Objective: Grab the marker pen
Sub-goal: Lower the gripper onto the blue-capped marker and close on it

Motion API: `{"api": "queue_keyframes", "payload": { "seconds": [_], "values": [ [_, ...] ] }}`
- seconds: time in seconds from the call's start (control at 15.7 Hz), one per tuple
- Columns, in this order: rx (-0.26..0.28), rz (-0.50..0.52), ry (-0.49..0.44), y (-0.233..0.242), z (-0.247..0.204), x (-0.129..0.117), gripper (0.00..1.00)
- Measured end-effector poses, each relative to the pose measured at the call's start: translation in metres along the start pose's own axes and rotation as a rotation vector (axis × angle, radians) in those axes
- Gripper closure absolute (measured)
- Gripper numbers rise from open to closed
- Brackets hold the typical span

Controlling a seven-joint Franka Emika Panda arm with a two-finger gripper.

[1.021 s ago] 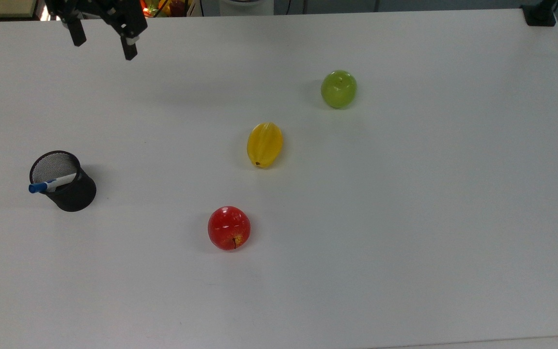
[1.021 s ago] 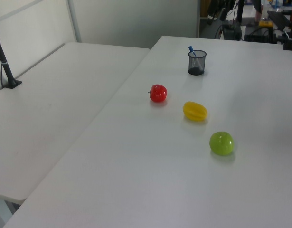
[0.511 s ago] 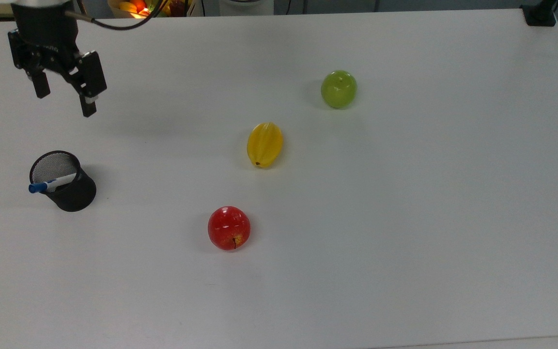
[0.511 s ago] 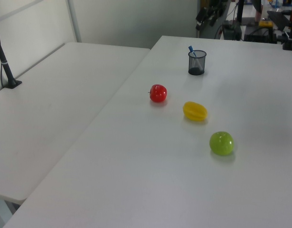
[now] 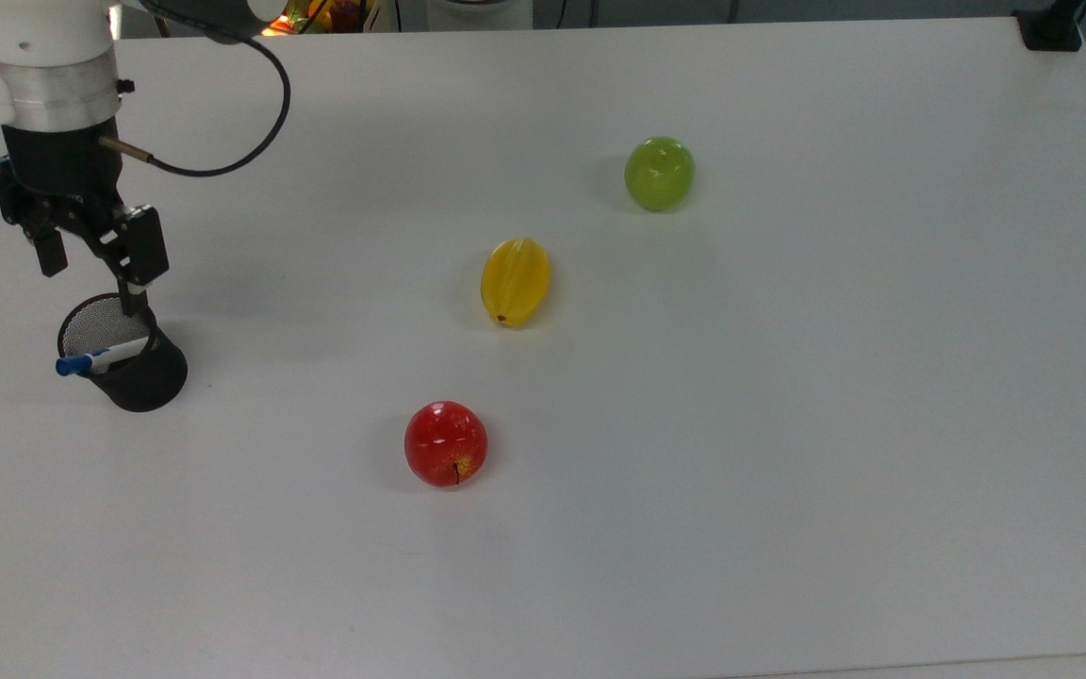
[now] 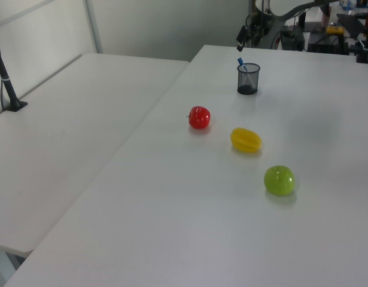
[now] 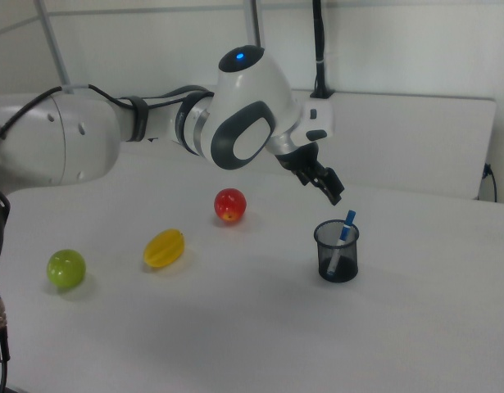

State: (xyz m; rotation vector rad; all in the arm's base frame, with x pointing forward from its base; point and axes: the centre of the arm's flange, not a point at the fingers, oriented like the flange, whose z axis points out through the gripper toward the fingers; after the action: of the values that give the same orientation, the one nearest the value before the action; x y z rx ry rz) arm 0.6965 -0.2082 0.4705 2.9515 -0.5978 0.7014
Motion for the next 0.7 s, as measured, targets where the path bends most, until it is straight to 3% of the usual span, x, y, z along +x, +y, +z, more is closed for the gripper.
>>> {"api": "queue_keyframes", "payload": {
  "seconds": [0.19,0.32,0.45,0.51,0.64,0.7],
  "values": [
    [-0.006,-0.022,0.007,0.002,0.015,0.006,0.11],
    [-0.006,-0.029,0.040,0.002,0.027,0.007,0.30],
    [-0.016,-0.039,0.068,0.004,0.045,0.006,0.33],
    [-0.025,-0.046,0.078,0.006,0.052,0.005,0.41],
    [-0.042,-0.050,0.086,0.014,0.063,0.004,0.44],
    [-0.047,-0.050,0.086,0.018,0.065,0.004,0.52]
  ]
}}
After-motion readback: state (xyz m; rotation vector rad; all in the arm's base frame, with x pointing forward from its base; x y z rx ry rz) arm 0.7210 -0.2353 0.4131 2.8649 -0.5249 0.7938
